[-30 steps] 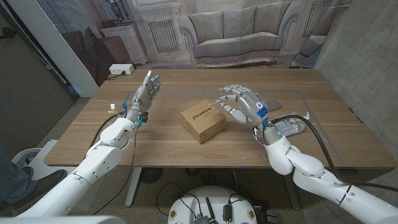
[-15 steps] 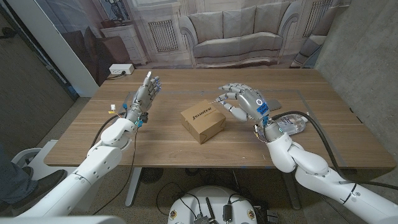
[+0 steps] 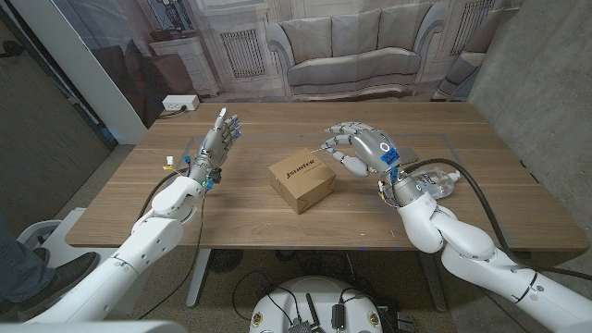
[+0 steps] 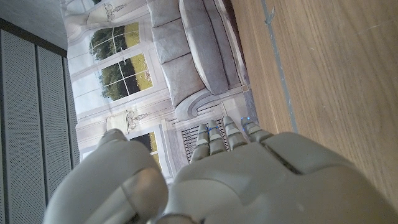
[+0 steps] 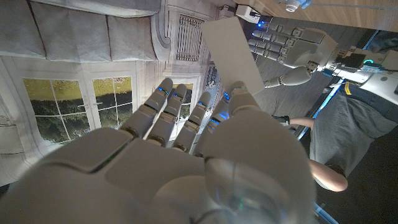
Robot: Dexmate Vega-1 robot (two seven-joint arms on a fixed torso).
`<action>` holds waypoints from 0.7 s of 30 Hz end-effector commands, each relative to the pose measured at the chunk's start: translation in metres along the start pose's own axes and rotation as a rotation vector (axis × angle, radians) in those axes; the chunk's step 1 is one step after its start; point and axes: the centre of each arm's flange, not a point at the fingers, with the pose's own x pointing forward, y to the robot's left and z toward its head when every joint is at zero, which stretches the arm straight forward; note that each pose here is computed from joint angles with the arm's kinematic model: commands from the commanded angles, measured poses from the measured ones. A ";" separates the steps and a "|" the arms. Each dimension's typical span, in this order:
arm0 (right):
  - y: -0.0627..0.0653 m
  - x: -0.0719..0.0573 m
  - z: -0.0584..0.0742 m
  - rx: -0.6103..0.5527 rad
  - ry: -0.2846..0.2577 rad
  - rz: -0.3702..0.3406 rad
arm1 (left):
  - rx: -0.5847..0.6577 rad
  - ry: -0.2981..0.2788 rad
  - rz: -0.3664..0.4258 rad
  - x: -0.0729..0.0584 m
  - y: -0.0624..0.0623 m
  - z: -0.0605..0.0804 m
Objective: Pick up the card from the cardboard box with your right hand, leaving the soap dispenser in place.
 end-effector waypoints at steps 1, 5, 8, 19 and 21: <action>-0.006 0.005 0.001 0.019 0.016 0.047 | 0.001 0.006 0.003 0.000 0.001 -0.001; -0.010 0.007 0.002 0.020 0.018 0.057 | 0.002 0.001 0.004 -0.001 0.002 0.000; -0.014 0.009 0.002 0.023 0.021 0.064 | 0.000 0.000 0.003 -0.001 0.002 0.000; -0.024 0.016 0.001 0.037 0.050 0.118 | -0.004 -0.002 -0.001 -0.002 0.001 -0.001; -0.025 0.017 0.001 0.035 0.057 0.130 | -0.004 -0.001 0.001 -0.002 0.001 -0.001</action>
